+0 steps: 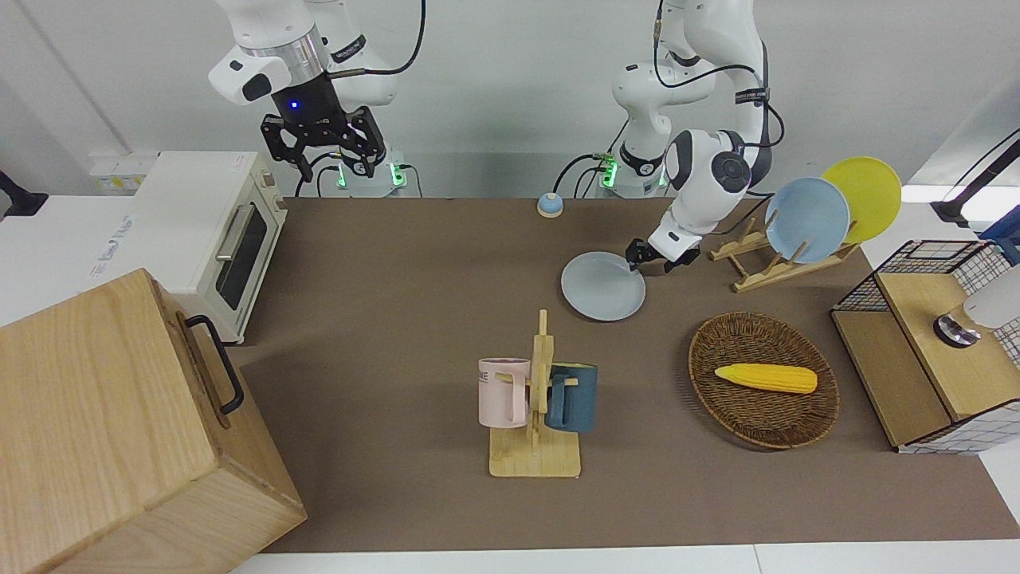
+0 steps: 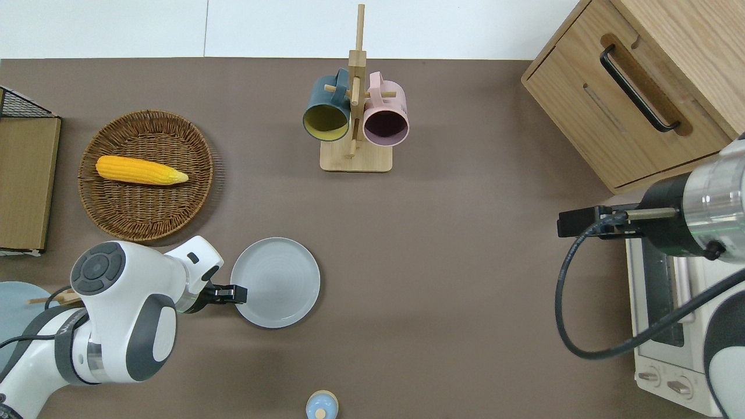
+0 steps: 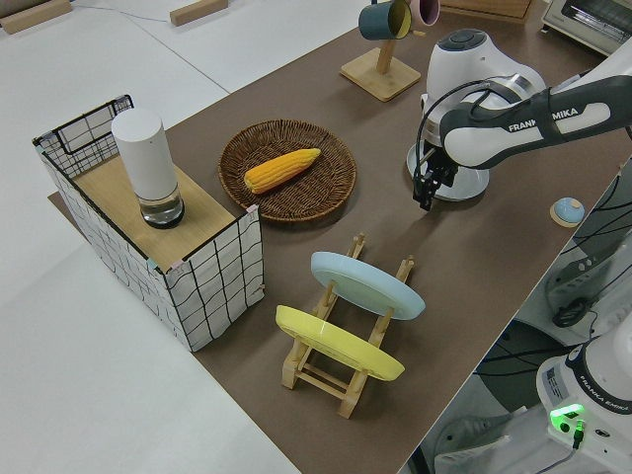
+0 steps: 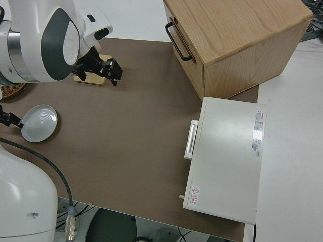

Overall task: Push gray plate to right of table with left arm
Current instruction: 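Press the left gripper against the gray plate's rim and start pushing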

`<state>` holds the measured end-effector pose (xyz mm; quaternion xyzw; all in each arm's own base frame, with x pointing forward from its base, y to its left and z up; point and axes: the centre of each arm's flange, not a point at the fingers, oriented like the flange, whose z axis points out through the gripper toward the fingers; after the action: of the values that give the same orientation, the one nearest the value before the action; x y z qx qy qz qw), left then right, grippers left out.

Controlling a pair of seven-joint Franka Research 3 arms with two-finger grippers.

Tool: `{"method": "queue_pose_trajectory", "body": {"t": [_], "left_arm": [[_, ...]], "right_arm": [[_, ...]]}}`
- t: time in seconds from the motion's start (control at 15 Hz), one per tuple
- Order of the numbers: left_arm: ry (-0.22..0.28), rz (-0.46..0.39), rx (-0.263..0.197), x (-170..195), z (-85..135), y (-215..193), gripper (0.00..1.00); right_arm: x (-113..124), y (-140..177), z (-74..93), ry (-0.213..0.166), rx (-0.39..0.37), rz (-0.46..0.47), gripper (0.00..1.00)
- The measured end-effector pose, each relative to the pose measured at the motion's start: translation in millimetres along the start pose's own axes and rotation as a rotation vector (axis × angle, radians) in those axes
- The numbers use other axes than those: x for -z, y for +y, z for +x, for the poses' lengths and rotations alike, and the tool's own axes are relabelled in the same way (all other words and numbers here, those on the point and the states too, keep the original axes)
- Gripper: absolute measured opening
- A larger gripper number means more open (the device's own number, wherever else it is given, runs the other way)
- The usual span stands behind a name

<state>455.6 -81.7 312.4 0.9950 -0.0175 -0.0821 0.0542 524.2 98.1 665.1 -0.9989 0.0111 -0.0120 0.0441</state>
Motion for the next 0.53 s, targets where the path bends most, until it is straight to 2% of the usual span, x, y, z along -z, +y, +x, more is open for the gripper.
{"method": "queue_pose_trajectory", "body": {"t": [0.2,0.27,0.4,0.47,0.53], "left_arm": [[-0.001,-0.004,-0.013,-11.2,-0.4,13.5,0.81],[0.000,-0.004,-0.013,-13.6,-0.6,18.7,0.75],[0.003,-0.002,-0.009,-17.2,-1.9,30.8,0.71],[0.009,-0.001,-0.002,-19.0,-1.7,35.1,0.65],[0.009,-0.001,0.002,-20.5,-1.5,36.5,0.47]], "right_arm": [[0.0,0.0,0.0,0.000,0.000,0.000,1.00],[0.0,0.0,0.0,0.000,0.000,0.000,1.00],[0.0,0.0,0.0,0.000,0.000,0.000,1.00],[0.0,0.0,0.0,0.000,0.000,0.000,1.00],[0.0,0.0,0.0,0.000,0.000,0.000,1.00]]}}
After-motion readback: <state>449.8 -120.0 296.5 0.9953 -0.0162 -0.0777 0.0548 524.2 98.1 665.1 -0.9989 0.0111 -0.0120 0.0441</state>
